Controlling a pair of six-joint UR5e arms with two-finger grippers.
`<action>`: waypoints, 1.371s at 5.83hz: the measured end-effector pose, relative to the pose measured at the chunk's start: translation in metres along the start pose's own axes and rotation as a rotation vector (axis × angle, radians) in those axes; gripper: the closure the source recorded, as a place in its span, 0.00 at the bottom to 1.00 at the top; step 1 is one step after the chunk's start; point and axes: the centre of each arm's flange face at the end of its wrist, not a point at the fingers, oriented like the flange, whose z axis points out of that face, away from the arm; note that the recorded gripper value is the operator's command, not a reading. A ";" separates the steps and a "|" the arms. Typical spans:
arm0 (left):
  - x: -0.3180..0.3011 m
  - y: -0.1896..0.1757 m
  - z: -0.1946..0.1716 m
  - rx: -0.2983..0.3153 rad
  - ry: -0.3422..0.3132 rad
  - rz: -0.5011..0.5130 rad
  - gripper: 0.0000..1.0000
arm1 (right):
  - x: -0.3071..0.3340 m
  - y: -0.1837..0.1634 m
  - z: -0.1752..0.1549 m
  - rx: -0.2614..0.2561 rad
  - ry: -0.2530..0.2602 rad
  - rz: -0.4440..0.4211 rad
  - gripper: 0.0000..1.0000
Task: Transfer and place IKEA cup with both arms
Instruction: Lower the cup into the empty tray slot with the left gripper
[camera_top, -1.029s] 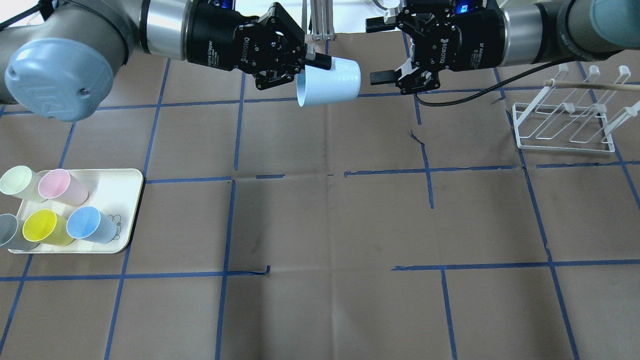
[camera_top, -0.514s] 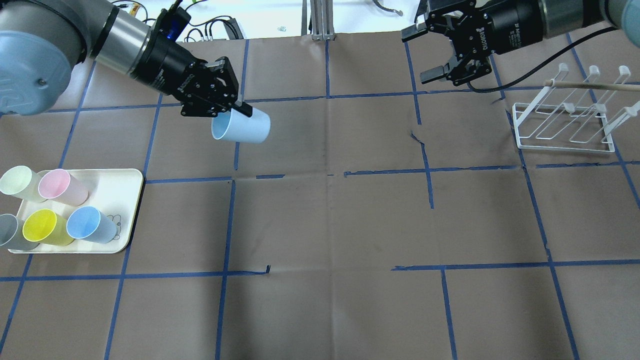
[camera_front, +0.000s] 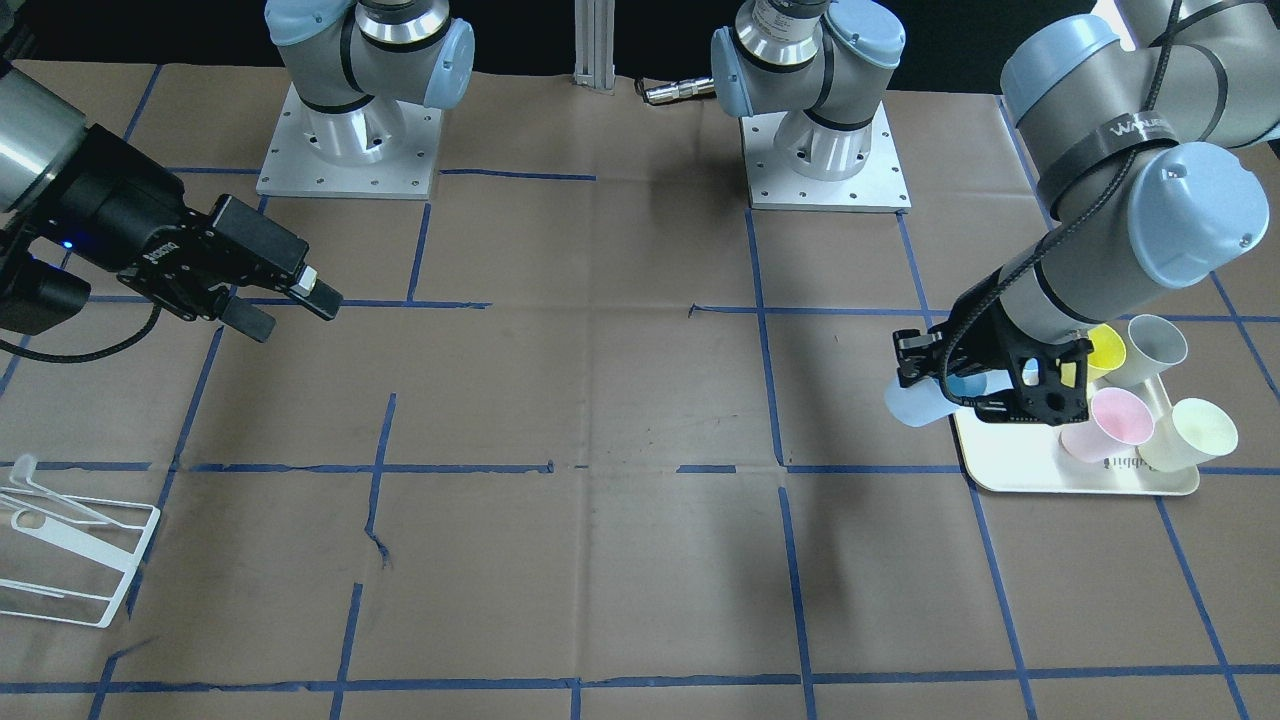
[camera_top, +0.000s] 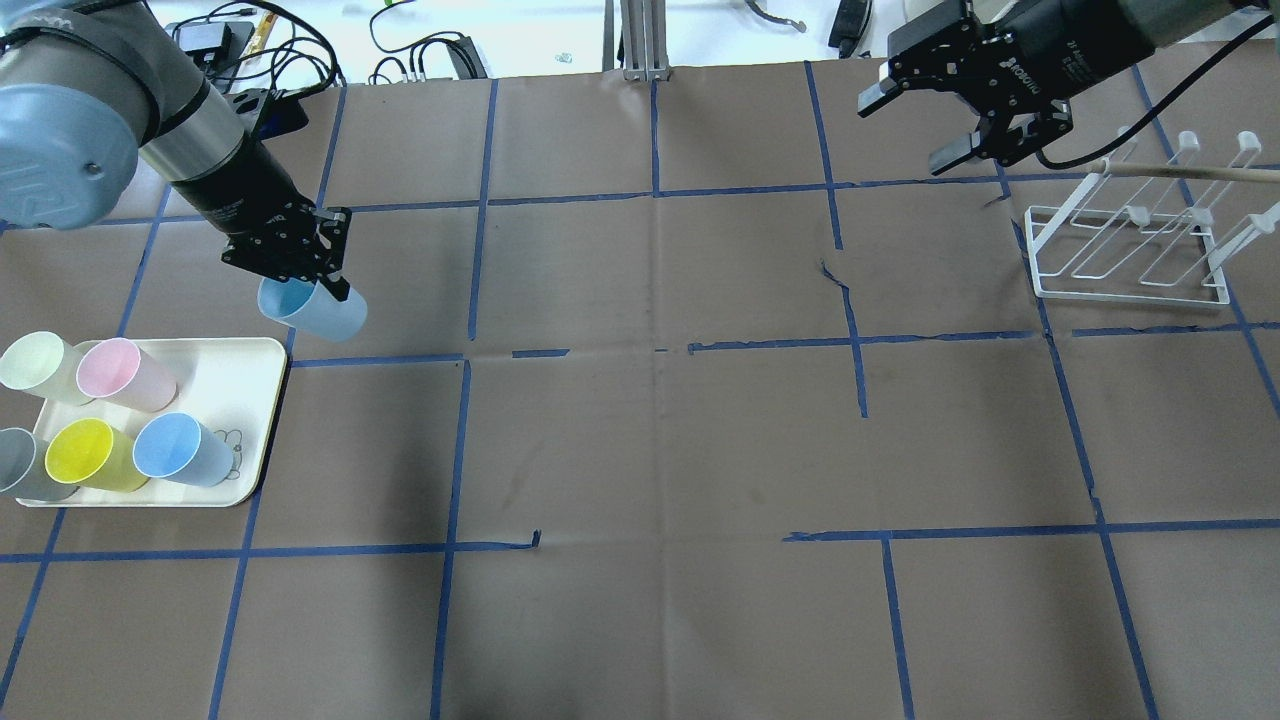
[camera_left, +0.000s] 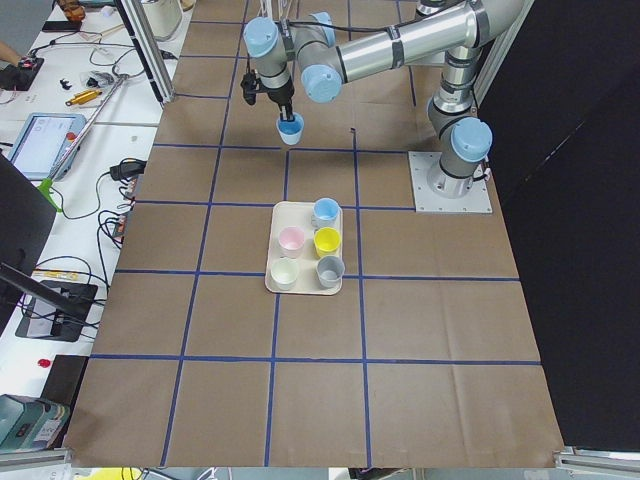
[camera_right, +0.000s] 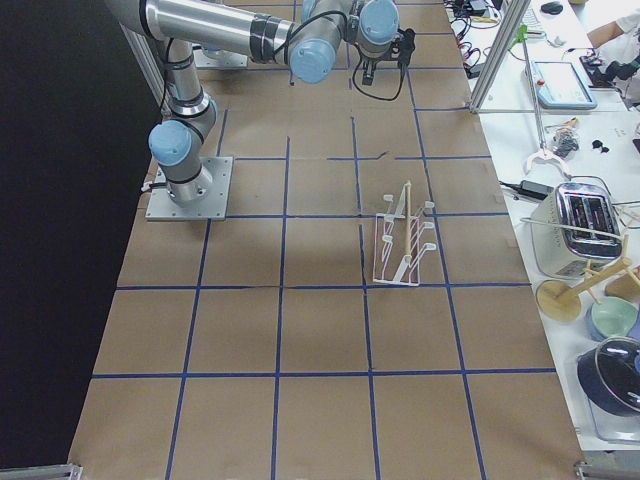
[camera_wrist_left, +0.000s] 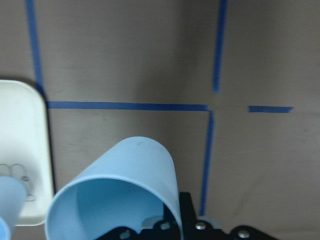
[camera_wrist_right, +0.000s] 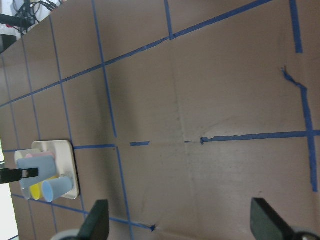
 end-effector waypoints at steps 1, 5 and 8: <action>-0.030 -0.015 0.018 -0.026 -0.107 0.026 0.99 | -0.011 0.006 0.008 0.018 0.151 -0.021 0.00; -0.123 -0.038 0.077 -0.068 -0.151 0.105 0.99 | -0.084 0.036 0.045 0.094 0.569 -0.109 0.00; -0.141 -0.032 0.116 -0.108 -0.140 0.083 0.90 | -0.091 0.020 0.031 0.114 0.541 -0.105 0.00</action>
